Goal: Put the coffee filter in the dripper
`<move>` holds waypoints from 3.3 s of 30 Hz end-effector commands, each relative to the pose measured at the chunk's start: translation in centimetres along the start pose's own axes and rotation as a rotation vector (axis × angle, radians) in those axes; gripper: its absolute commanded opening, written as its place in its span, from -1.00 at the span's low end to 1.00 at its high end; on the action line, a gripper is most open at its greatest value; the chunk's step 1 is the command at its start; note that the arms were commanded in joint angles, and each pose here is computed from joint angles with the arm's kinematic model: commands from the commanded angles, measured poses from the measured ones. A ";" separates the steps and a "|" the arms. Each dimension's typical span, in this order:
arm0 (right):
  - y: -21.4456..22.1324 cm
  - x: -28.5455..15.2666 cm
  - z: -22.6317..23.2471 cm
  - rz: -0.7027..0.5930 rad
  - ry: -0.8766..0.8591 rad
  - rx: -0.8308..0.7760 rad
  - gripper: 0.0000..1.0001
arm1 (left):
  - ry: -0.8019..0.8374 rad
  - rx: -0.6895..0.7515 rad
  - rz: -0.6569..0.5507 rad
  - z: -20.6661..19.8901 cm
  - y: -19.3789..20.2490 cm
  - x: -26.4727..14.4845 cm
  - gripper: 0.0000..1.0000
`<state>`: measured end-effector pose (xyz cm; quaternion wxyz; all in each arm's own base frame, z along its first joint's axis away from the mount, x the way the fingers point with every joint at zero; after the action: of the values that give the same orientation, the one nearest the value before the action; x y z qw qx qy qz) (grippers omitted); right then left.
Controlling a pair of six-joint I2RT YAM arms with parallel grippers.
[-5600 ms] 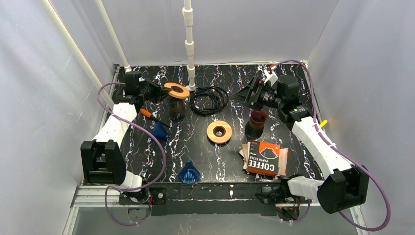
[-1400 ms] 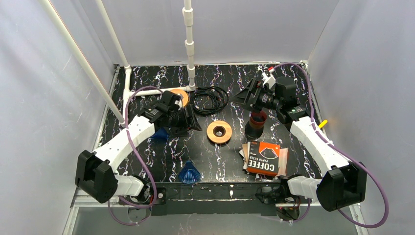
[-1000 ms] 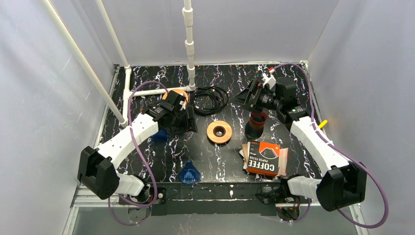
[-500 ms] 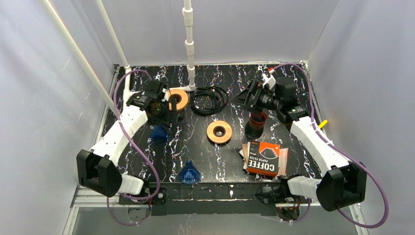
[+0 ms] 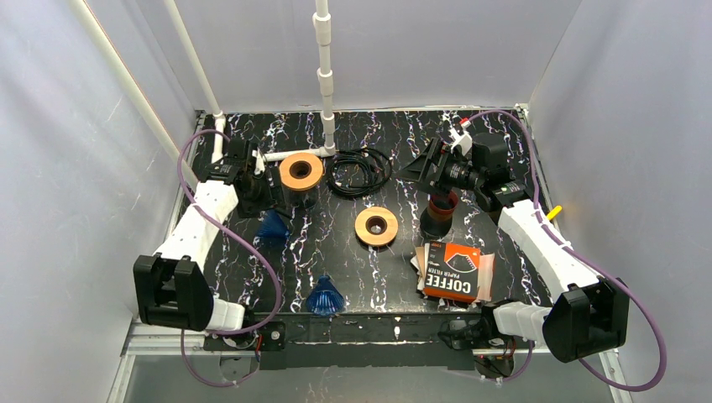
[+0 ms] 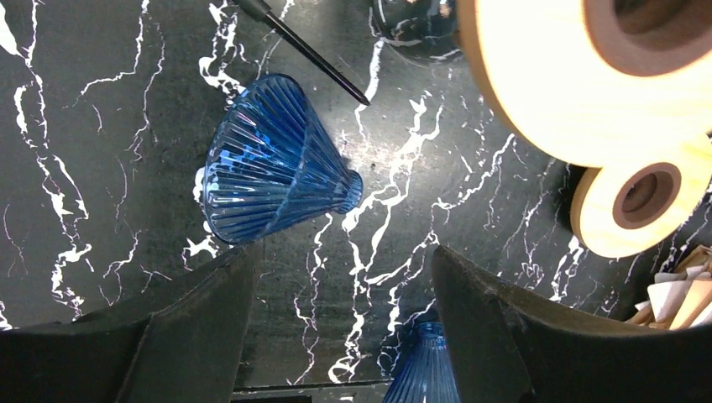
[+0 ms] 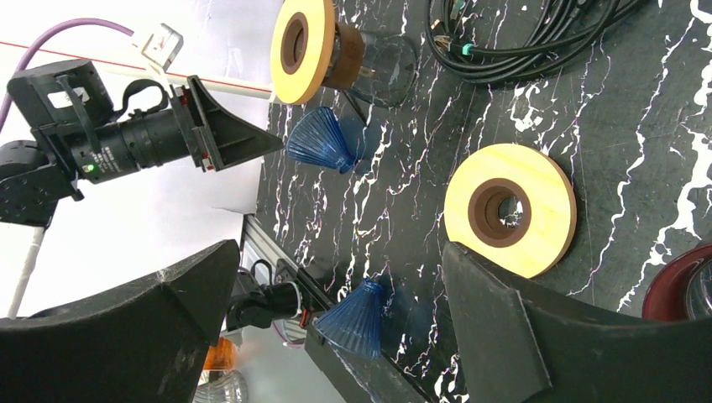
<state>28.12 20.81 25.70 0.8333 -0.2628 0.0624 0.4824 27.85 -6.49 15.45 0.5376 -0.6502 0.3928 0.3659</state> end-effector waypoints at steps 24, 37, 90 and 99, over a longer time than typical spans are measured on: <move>-0.4 -0.5 0.0 -0.022 -0.003 -0.021 1.00 | 0.118 -0.141 0.103 0.0 4.3 4.8 0.08; -0.2 -0.7 -0.1 -0.022 -0.003 -0.020 1.00 | 0.159 -0.193 0.083 -0.8 3.5 4.8 -0.58; -0.5 0.7 -0.4 0.066 -0.003 0.012 1.00 | 0.330 0.355 0.042 -9.0 1.2 -9.2 -1.00; -0.3 1.0 -0.7 0.152 0.042 0.001 1.00 | 0.545 0.745 0.108 -16.7 3.5 -11.2 -1.00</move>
<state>28.95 21.06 23.50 0.8063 -0.2535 0.1102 0.5229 23.29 -19.83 25.69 0.5833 -0.5288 0.6052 0.1181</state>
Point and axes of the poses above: each gripper's point midway between its finger pads, its own x axis out along the fingers, its own z axis along the line the jaws close on, y = z × x, the point moved 2 cm from there along -x, back along the fingers, and after that the axes turned 6 degrees about x, right-handed, at the moved point
